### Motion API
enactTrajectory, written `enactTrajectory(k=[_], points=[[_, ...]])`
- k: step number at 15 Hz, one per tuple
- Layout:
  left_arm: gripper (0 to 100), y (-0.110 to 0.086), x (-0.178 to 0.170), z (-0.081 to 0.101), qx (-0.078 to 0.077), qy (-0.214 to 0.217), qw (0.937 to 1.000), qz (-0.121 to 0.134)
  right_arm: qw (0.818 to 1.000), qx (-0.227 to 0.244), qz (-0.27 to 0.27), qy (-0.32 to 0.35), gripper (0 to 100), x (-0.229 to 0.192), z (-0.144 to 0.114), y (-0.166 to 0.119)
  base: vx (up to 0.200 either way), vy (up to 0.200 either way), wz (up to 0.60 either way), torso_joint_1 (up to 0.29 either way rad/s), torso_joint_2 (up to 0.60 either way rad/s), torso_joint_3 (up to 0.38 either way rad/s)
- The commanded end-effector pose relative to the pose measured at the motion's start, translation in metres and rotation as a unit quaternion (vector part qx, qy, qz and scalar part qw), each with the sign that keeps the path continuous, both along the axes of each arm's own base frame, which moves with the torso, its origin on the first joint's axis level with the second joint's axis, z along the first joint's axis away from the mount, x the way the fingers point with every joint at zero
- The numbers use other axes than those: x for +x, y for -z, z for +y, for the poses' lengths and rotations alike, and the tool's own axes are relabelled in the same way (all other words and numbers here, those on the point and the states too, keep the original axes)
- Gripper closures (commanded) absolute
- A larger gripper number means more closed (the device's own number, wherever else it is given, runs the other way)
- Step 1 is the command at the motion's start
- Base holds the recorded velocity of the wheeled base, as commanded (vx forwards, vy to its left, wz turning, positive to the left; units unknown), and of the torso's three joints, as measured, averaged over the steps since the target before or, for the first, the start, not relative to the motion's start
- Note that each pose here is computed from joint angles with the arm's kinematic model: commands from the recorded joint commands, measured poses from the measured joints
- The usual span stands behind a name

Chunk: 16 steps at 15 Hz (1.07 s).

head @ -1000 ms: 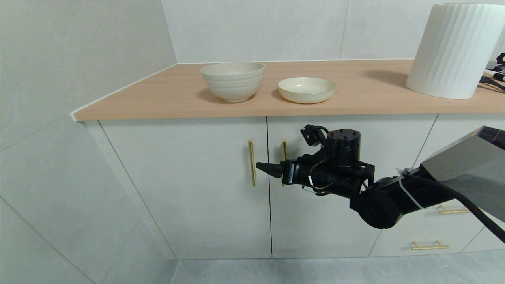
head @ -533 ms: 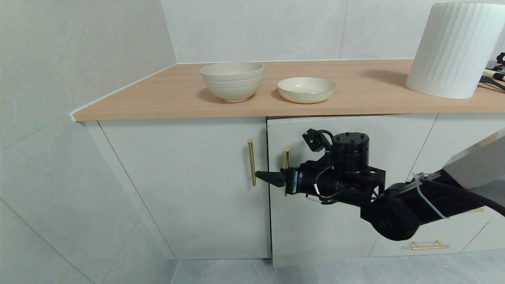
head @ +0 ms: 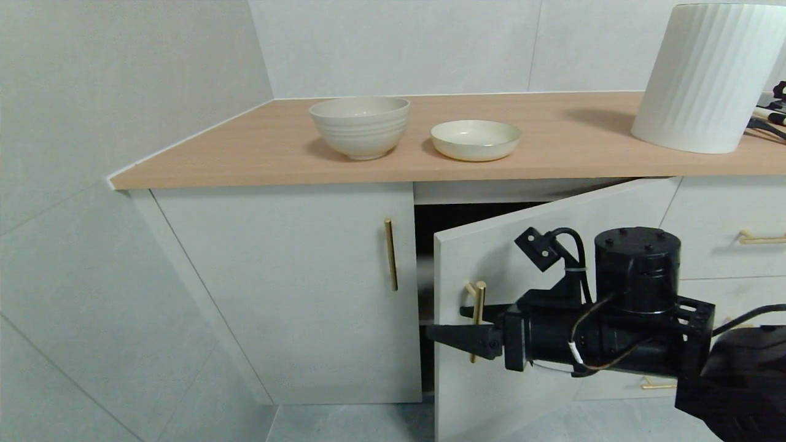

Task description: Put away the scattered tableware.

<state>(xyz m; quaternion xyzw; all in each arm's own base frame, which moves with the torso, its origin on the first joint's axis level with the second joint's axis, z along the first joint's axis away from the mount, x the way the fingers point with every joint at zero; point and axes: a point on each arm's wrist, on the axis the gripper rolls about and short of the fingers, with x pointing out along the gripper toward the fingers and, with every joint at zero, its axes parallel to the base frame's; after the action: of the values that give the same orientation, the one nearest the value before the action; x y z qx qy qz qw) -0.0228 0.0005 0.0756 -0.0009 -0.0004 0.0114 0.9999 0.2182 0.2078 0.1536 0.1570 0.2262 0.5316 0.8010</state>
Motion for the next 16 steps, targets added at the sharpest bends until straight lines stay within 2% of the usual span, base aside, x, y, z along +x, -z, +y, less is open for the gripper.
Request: enactTrajectory(k=[1, 4, 5, 6, 7, 8, 9, 10, 12, 13, 15, 16], points=[[0, 0.0, 0.0, 0.0, 0.001, 0.0, 1.0, 0.0, 1.0, 0.01, -0.008, -0.014, 0, -0.021, -0.011, -0.01, 0.0, 0.0, 0.0, 0.0, 0.0, 0.0], [0, -0.001, 0.0, 0.0, 0.004, 0.0, 1.0, -0.003, 1.0, 0.011, -0.01, -0.015, 0, -0.023, -0.012, -0.011, 0.0, 0.0, 0.0, 0.0, 0.0, 0.0], [0, -0.005, -0.001, 0.0, 0.002, 0.003, 0.9999, -0.012, 1.0, 0.009, -0.008, -0.015, 0, -0.022, -0.011, -0.009, 0.0, 0.0, 0.0, 0.0, 0.0, 0.0], [0, -0.021, -0.007, -0.001, 0.001, 0.014, 0.9993, -0.036, 1.0, 0.01, -0.009, -0.015, 0, -0.022, -0.011, -0.01, 0.0, 0.0, 0.0, 0.0, 0.0, 0.0], [0, -0.032, -0.01, -0.001, 0.002, 0.031, 0.9988, -0.039, 1.0, 0.01, -0.01, -0.015, 0, -0.022, -0.011, -0.01, 0.0, 0.0, 0.0, 0.0, 0.0, 0.0], [0, -0.047, -0.011, -0.003, 0.002, 0.06, 0.998, -0.023, 1.0, 0.011, -0.011, -0.015, 0, -0.022, -0.011, -0.011, 0.0, 0.0, 0.0, 0.0, 0.0, 0.0], [0, -0.061, -0.008, -0.004, 0.0, 0.091, 0.9958, 0.006, 1.0, 0.011, -0.01, -0.015, 0, -0.022, -0.011, -0.011, 0.0, 0.0, 0.0, 0.0, 0.0, 0.0], [0, -0.076, -0.001, -0.006, -0.002, 0.128, 0.9913, 0.032, 1.0, 0.011, -0.01, -0.015, 0, -0.022, -0.011, -0.011, 0.0, 0.0, 0.0, 0.0, 0.0, 0.0], [0, -0.119, 0.031, -0.009, -0.012, 0.214, 0.9739, 0.075, 1.0, 0.011, -0.01, -0.015, 0, -0.021, -0.01, -0.01, 0.0, 0.0, 0.0, 0.0, 0.0, 0.0], [0, -0.13, 0.047, -0.011, -0.017, 0.248, 0.9637, 0.099, 1.0, 0.011, -0.011, -0.015, 0, -0.022, -0.01, -0.011, 0.0, 0.0, 0.0, 0.0, 0.0, 0.0], [0, -0.154, 0.097, -0.013, -0.026, 0.275, 0.9495, 0.149, 1.0, 0.016, -0.017, -0.016, 0, -0.024, -0.012, -0.015, 0.0, 0.0, 0.0, 0.0, 0.0, 0.0], [0, -0.161, 0.12, -0.016, -0.03, 0.284, 0.9443, 0.163, 1.0, 0.017, -0.018, -0.016, 0, -0.025, -0.013, -0.016, 0.0, 0.0, 0.0, 0.0, 0.0, 0.0]])
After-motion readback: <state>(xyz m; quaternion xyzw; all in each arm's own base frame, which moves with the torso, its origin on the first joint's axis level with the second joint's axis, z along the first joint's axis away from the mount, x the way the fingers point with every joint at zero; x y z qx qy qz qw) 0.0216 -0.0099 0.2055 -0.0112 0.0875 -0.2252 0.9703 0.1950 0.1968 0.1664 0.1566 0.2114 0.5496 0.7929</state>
